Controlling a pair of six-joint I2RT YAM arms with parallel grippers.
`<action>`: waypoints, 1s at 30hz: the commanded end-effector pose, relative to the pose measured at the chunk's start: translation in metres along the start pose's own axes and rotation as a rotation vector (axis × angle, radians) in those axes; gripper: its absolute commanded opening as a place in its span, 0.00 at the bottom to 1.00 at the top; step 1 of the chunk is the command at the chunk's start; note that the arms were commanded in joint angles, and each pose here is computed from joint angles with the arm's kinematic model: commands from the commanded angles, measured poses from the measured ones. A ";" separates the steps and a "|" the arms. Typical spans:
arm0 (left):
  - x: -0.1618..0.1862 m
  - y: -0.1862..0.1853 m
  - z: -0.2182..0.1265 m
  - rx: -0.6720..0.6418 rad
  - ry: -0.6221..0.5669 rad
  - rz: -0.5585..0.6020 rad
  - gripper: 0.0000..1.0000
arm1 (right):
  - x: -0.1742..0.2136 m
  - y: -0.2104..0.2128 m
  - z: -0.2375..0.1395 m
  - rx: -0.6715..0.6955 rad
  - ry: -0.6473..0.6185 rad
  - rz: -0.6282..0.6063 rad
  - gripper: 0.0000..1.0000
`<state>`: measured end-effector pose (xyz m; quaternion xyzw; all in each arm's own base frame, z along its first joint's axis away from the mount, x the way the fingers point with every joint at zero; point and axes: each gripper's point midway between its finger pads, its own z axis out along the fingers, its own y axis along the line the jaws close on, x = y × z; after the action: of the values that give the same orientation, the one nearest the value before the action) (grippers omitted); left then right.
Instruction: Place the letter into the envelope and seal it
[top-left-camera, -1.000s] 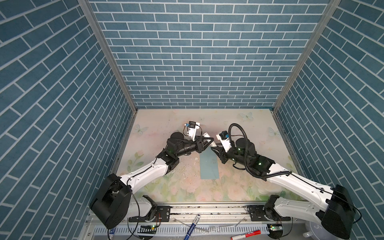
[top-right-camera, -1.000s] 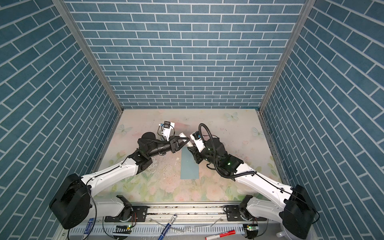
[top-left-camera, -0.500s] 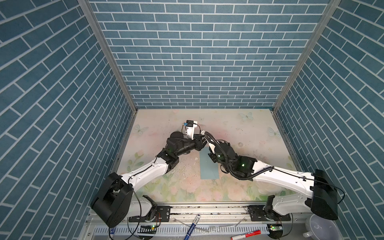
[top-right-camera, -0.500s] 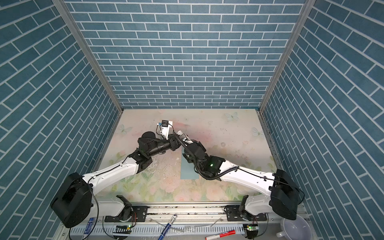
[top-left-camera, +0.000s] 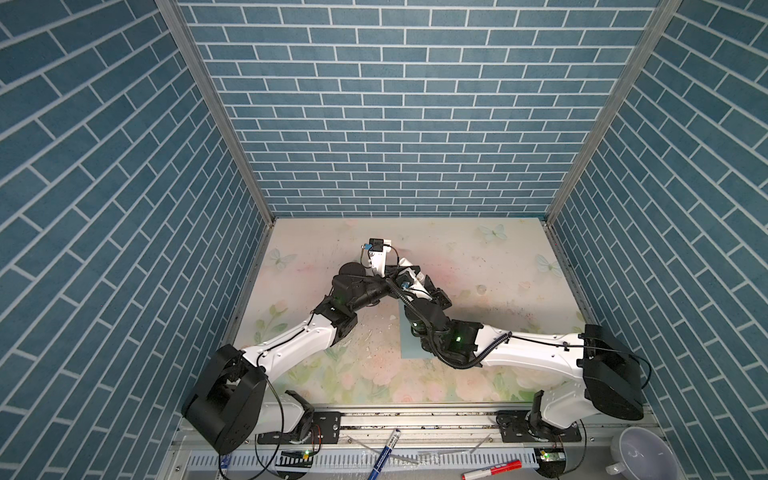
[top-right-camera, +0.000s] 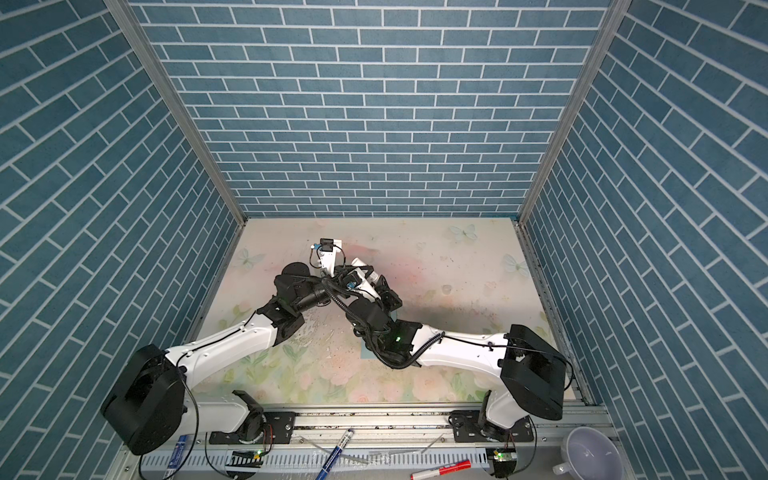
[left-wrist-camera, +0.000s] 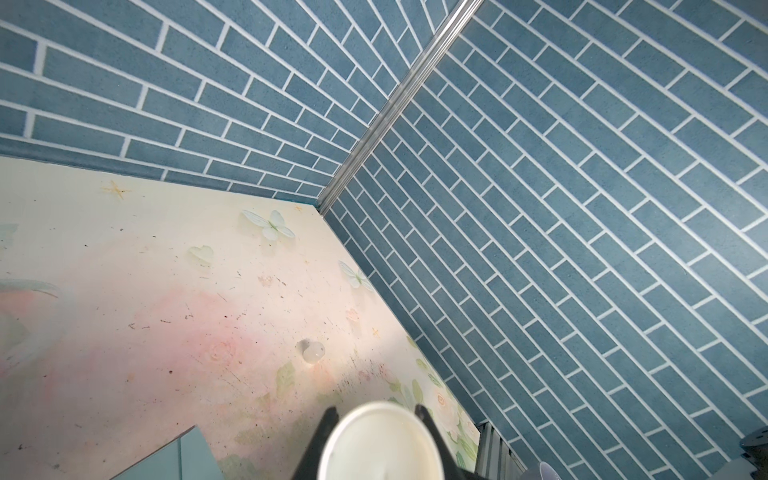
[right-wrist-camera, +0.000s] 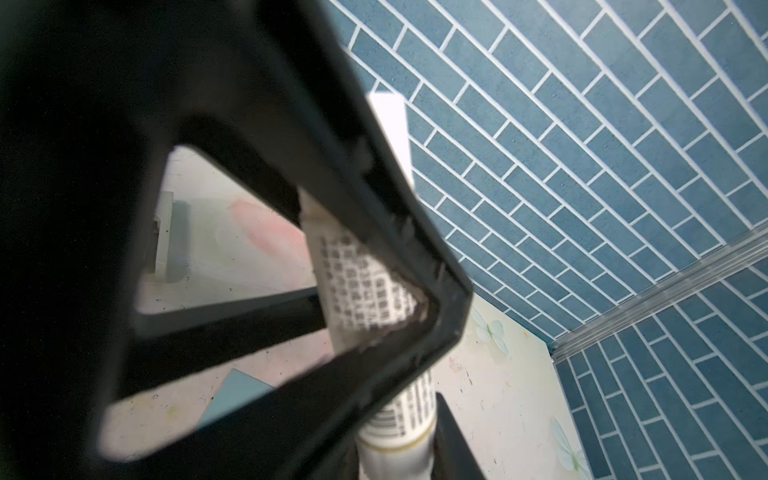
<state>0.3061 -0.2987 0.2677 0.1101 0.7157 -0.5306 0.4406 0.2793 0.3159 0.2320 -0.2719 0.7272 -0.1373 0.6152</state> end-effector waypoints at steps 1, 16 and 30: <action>0.032 -0.030 -0.001 0.133 0.142 0.004 0.00 | -0.016 -0.024 0.004 0.035 -0.010 0.052 0.00; 0.026 -0.030 -0.014 0.051 0.157 0.095 0.00 | -0.002 0.003 -0.020 -0.378 0.027 0.119 0.42; 0.027 -0.046 -0.039 0.043 0.250 0.335 0.00 | -0.011 -0.029 -0.099 -0.860 -0.104 0.357 0.75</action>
<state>0.2503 -0.2935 0.2756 0.2594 0.7340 -0.4607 0.4263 0.2158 0.2841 0.2861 -0.3586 0.7241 0.2368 0.5395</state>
